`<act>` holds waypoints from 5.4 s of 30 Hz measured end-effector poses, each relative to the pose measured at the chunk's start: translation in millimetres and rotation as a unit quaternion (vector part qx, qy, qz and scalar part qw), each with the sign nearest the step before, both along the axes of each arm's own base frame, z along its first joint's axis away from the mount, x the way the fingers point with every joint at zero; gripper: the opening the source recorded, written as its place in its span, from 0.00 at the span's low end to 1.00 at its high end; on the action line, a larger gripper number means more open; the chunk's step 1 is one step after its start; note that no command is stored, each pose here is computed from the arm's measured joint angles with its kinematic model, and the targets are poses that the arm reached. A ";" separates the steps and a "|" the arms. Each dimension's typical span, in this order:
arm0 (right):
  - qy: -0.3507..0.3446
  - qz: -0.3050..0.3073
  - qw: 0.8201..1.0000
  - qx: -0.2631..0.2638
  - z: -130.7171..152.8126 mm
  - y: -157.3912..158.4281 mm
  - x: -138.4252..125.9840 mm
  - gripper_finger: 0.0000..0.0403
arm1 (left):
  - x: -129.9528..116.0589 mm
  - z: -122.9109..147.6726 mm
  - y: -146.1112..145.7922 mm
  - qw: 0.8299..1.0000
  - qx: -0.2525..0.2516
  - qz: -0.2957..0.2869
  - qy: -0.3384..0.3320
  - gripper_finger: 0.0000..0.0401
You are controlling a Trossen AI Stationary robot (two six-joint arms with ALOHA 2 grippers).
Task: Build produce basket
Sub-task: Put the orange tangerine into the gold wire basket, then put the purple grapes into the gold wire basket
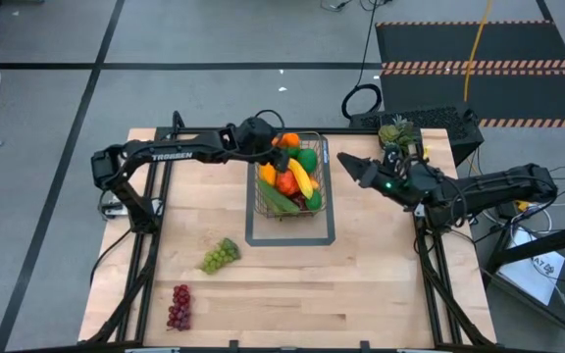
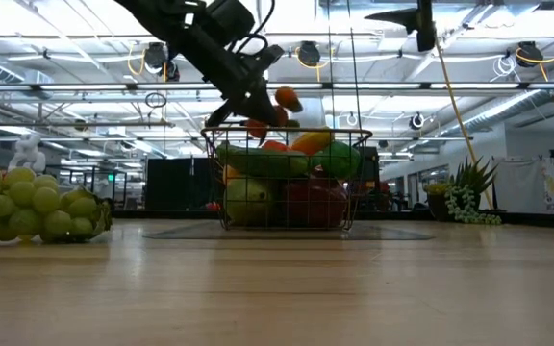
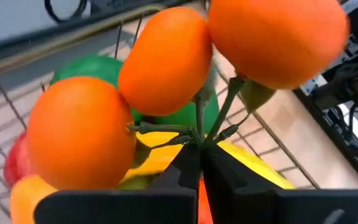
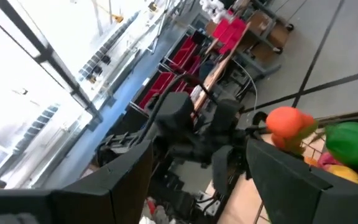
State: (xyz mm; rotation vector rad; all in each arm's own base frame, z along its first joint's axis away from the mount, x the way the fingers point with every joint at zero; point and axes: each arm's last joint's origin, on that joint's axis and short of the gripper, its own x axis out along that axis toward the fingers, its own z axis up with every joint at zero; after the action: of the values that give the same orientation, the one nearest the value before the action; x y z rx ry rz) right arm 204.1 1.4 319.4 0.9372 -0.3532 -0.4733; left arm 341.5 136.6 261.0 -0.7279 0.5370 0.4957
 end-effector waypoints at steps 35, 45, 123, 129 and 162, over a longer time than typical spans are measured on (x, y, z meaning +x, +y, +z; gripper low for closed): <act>0.045 0.207 0.974 -0.079 12.1 6.6 -49.0 0.63 | 6.4 31.9 -12.1 0.993 0.043 -0.017 -0.110 0.38; 0.023 0.243 0.968 -0.062 16.3 7.5 -60.7 0.63 | 10.0 24.9 -41.0 0.964 0.265 0.006 0.038 0.55; 0.032 0.231 0.971 -0.056 14.8 6.4 -64.0 0.63 | -31.2 39.8 -36.1 0.962 0.235 0.066 0.123 0.44; 0.043 0.231 0.970 -0.058 12.8 6.5 -63.9 0.63 | -63.7 62.0 -40.3 0.976 0.153 0.125 0.092 0.44; 0.029 0.135 0.985 0.106 1.8 2.8 -54.0 0.63 | -150.2 -2.9 -222.3 0.924 -0.121 -0.174 0.318 0.64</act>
State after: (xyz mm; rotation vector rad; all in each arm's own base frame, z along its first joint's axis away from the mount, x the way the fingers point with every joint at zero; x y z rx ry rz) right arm 150.1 4.2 321.2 1.1563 -0.1204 -0.2913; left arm 191.3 -85.8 258.1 -0.6787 1.3318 0.3244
